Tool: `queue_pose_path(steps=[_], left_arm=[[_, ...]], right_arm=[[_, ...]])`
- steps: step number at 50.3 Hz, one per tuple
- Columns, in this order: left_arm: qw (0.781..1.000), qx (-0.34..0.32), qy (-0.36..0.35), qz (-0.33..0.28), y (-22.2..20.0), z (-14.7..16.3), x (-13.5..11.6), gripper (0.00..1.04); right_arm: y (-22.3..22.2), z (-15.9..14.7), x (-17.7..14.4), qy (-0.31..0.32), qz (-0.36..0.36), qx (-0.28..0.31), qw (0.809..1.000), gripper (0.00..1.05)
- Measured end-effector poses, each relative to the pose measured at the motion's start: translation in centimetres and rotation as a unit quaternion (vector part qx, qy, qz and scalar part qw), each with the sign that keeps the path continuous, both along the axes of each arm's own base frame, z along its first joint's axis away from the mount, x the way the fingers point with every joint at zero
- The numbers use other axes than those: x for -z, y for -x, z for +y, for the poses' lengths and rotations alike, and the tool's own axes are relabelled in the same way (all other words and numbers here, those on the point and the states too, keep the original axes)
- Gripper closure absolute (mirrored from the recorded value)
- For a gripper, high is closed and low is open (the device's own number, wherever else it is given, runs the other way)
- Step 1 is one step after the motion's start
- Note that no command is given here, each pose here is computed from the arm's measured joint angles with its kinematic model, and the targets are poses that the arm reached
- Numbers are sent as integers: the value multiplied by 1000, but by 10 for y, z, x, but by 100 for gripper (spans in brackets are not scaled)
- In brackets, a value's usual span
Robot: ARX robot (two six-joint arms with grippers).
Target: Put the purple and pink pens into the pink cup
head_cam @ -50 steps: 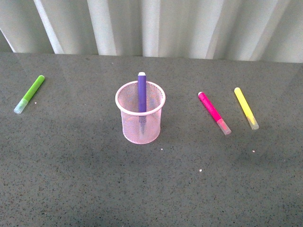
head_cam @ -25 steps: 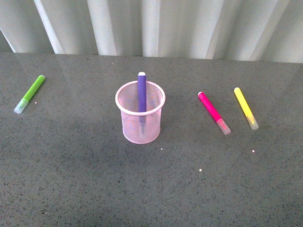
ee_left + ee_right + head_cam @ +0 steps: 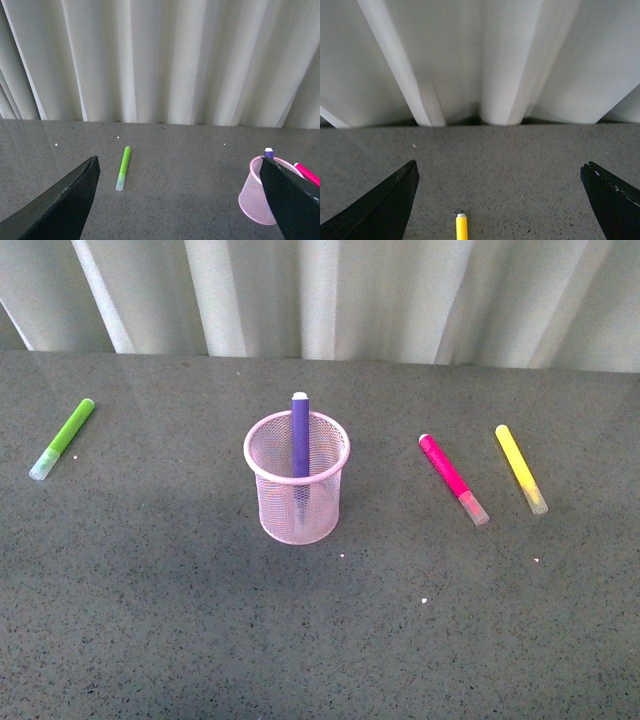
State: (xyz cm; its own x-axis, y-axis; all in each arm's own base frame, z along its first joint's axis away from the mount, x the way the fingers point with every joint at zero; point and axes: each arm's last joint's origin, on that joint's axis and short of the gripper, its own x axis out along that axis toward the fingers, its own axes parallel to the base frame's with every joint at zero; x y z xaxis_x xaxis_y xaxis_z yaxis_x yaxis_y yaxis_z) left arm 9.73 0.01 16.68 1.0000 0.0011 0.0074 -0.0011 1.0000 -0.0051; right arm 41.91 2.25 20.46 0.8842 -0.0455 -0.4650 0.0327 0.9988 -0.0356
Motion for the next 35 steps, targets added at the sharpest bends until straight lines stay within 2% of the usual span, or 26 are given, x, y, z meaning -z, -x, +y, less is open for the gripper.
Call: queue_pose_path(steps=[6, 14, 22, 35], left_arm=[[1000, 0, 0, 0, 0, 0, 0, 7], [1000, 0, 0, 0, 0, 0, 0, 7], [1000, 0, 0, 0, 0, 0, 0, 7], [1000, 0, 0, 0, 0, 0, 0, 7]], right_arm=[[-25, 18, 31, 31, 77, -33, 996, 7], [-28, 46, 75, 56, 161, -85, 982, 7], [-17, 73, 100, 48, 188, -119, 974, 7], [-6, 86, 135, 30, 213, -122, 969, 7]])
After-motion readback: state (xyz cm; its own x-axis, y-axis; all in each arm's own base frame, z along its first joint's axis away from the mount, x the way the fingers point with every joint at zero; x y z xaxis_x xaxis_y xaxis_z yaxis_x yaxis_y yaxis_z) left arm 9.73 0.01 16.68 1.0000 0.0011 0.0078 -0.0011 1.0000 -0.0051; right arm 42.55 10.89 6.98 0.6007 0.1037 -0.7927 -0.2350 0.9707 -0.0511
